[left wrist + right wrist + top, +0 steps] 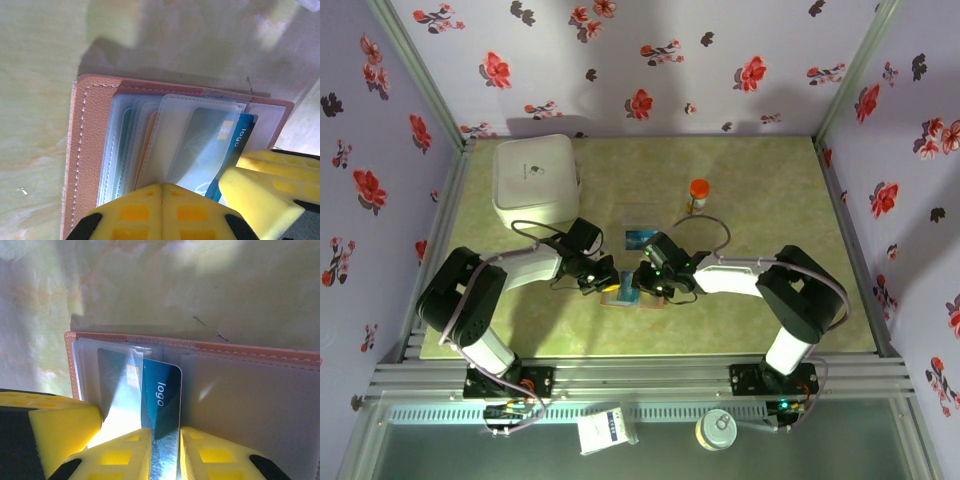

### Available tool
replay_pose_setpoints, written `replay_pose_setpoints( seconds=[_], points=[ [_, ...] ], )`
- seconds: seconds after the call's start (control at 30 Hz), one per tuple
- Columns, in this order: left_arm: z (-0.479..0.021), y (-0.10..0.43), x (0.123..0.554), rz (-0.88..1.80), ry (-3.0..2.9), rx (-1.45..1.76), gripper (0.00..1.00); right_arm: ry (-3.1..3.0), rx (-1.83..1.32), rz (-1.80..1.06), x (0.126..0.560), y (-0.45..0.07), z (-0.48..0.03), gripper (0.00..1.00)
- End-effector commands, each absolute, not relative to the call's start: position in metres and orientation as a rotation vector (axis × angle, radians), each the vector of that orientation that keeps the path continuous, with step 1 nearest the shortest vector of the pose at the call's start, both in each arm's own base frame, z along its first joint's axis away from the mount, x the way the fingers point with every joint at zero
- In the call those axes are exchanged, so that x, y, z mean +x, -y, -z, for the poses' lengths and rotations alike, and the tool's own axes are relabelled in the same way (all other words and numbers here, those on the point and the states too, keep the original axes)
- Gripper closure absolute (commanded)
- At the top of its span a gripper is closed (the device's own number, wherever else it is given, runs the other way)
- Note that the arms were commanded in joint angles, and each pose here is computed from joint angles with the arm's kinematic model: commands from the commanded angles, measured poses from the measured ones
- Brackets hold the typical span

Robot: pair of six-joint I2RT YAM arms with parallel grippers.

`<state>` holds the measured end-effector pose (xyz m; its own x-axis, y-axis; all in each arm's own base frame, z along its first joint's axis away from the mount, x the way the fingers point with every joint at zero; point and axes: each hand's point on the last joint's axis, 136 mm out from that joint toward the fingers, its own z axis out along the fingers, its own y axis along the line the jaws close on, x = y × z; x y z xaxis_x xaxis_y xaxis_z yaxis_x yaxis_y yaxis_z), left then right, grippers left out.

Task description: Take the credit cards out of the card holder

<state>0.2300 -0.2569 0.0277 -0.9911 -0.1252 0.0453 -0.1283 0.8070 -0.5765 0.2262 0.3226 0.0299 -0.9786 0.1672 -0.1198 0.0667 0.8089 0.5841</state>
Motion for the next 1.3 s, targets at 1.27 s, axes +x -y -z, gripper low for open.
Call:
replay_pose_setpoints(
  seconds=[1.27],
  points=[
    [-0.031,0.249,0.225,-0.945,3.000,0.270,1.00,-2.774,0.130,-0.817,0.230,-0.292,-0.064,0.97]
  ],
)
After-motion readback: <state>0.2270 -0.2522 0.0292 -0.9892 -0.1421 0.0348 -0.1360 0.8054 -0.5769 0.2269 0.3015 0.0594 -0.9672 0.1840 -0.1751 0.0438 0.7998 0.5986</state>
